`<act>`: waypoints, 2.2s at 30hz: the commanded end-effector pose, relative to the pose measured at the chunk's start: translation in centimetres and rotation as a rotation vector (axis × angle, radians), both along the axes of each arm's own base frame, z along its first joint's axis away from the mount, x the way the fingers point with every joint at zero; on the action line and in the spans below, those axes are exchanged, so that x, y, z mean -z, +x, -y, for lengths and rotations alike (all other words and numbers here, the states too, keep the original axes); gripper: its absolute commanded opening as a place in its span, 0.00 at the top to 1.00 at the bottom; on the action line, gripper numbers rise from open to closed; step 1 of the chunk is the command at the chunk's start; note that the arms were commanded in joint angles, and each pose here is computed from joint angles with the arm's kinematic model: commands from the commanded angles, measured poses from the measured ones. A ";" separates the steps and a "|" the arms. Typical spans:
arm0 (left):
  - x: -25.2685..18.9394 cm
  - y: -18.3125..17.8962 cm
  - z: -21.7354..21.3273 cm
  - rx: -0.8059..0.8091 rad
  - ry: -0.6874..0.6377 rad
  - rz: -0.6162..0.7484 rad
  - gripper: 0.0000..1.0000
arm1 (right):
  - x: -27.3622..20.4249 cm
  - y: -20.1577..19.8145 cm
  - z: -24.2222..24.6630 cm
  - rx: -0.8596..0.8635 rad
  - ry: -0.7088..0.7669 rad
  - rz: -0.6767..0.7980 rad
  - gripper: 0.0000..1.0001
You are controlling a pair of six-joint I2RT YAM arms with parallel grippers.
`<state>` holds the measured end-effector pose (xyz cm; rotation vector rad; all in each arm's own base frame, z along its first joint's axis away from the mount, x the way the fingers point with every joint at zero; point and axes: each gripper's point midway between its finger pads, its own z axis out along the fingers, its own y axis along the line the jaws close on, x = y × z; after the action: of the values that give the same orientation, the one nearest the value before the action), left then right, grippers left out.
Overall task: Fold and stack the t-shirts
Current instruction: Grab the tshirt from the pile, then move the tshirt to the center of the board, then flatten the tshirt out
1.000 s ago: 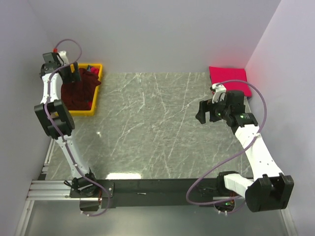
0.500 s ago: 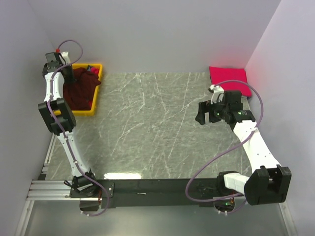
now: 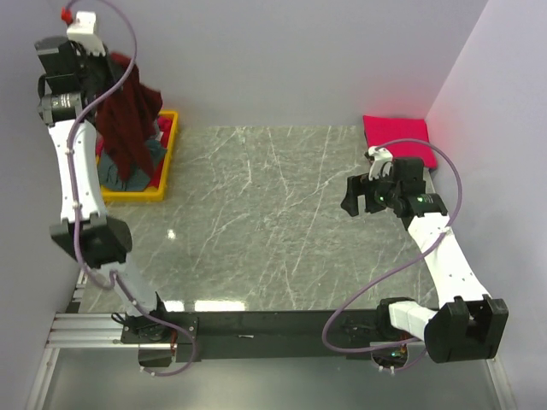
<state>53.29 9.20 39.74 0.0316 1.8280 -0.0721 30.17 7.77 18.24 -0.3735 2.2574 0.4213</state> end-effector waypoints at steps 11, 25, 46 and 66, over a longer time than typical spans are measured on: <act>-16.1 -12.0 22.8 0.535 -0.134 0.397 1.00 | -3.3 0.4 0.8 0.034 0.036 0.092 0.03; 6.2 -14.9 21.5 0.656 -0.238 -0.165 0.01 | -2.2 -0.7 0.9 -0.031 0.052 0.025 0.03; 34.5 -25.0 25.6 0.724 0.104 -0.813 0.17 | 8.6 10.0 0.5 0.089 0.119 -0.332 0.24; 36.9 -26.4 22.0 0.664 0.236 -0.957 0.99 | 15.6 15.4 -0.2 0.225 -0.033 -0.430 0.55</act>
<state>27.60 -15.11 2.17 0.8770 2.6740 -0.4648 43.62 10.10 2.57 -0.1286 2.7004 0.5475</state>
